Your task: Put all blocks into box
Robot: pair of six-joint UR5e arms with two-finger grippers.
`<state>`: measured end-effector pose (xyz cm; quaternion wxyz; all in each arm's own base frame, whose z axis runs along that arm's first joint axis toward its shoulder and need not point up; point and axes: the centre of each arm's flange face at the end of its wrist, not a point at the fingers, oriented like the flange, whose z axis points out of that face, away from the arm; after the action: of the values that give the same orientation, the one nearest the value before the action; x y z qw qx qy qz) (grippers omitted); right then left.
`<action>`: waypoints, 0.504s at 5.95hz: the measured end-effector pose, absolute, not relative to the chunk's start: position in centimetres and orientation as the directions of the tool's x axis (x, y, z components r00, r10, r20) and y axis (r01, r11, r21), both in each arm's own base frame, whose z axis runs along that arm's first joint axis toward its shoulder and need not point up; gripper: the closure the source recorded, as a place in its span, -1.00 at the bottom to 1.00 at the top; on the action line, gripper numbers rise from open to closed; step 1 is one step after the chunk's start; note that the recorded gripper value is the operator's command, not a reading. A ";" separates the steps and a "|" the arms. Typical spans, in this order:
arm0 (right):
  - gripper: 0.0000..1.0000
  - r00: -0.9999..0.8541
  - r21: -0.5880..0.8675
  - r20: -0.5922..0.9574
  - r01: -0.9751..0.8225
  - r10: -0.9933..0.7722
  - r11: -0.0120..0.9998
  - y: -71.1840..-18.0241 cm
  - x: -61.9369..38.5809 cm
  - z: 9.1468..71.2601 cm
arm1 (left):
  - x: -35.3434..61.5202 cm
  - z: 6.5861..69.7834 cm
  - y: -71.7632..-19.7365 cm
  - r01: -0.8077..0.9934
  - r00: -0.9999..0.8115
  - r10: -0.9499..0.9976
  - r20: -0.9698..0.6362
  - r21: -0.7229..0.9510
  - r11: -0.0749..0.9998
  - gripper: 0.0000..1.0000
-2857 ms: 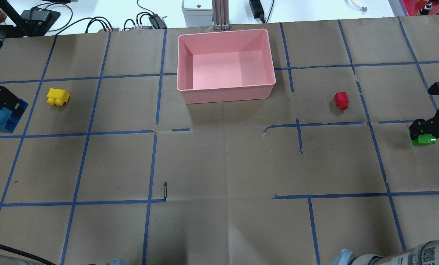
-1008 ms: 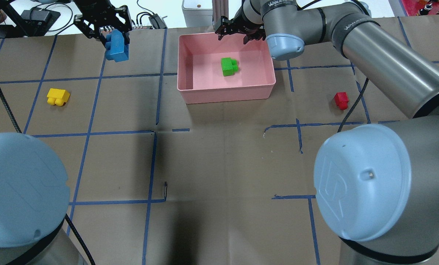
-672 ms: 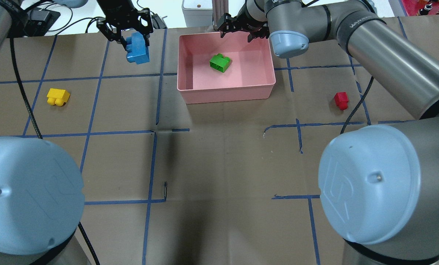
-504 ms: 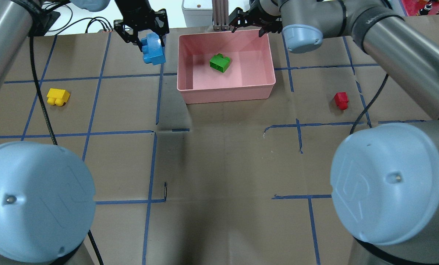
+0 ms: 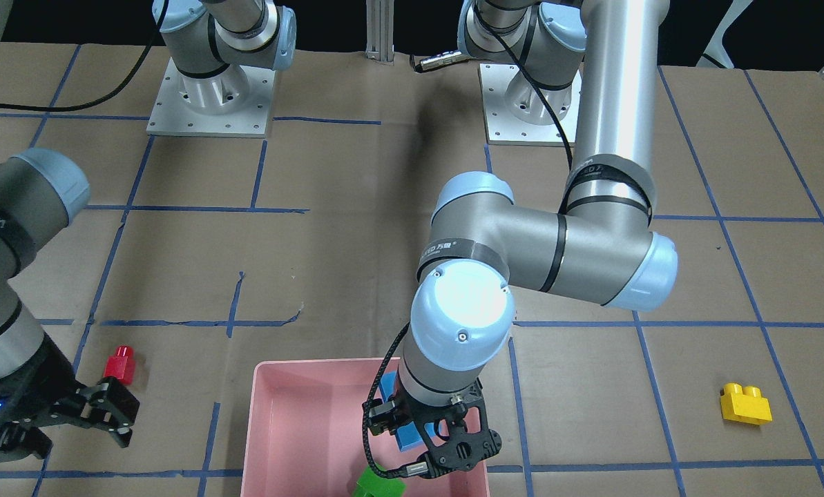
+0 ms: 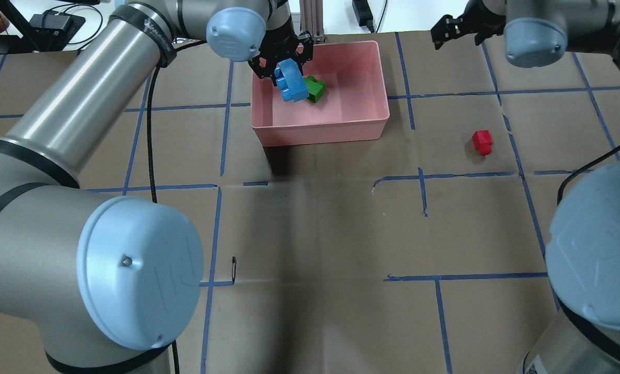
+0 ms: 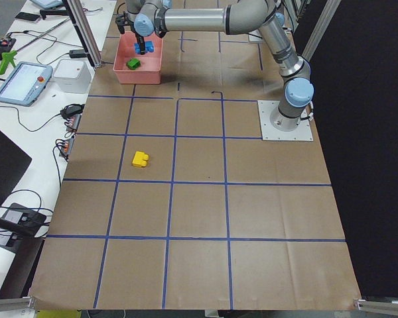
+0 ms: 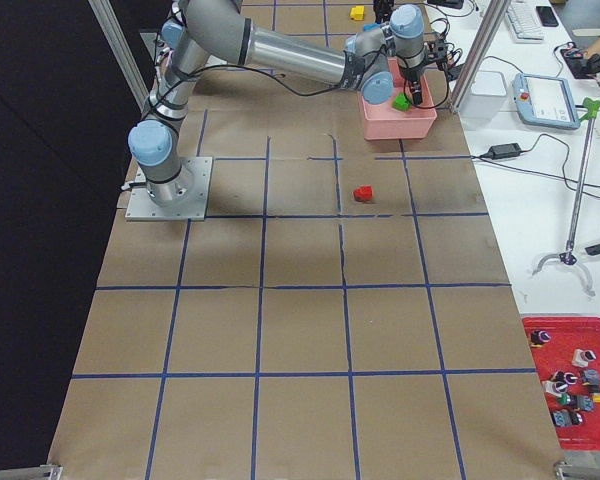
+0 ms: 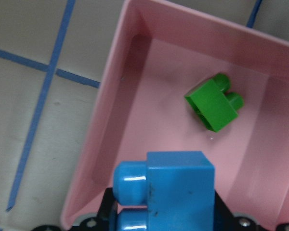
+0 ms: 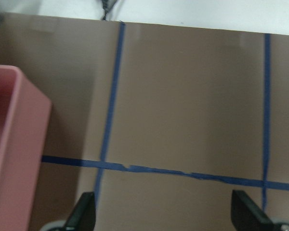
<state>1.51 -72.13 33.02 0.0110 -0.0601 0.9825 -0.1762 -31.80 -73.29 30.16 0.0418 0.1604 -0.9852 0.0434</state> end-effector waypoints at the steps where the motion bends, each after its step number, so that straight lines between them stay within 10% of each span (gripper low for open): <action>1: -0.99 -0.993 -0.297 0.051 -0.119 -0.108 0.947 -71.6 -1.2 29.0 | -32.7 27.7 -73.9 -0.318 -0.945 -0.309 0.106 -0.085 0.944 -0.97; 3: -0.99 -0.995 -0.164 0.053 -0.096 -0.088 0.982 -67.4 -2.8 21.6 | -33.2 26.6 -74.3 -0.316 -0.945 -0.303 0.123 -0.107 0.943 -0.99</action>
<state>-2.76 -67.40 21.56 -0.0225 -0.0462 0.9952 -0.0834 -33.24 -74.33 26.61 0.0523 0.1571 -0.9842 0.0629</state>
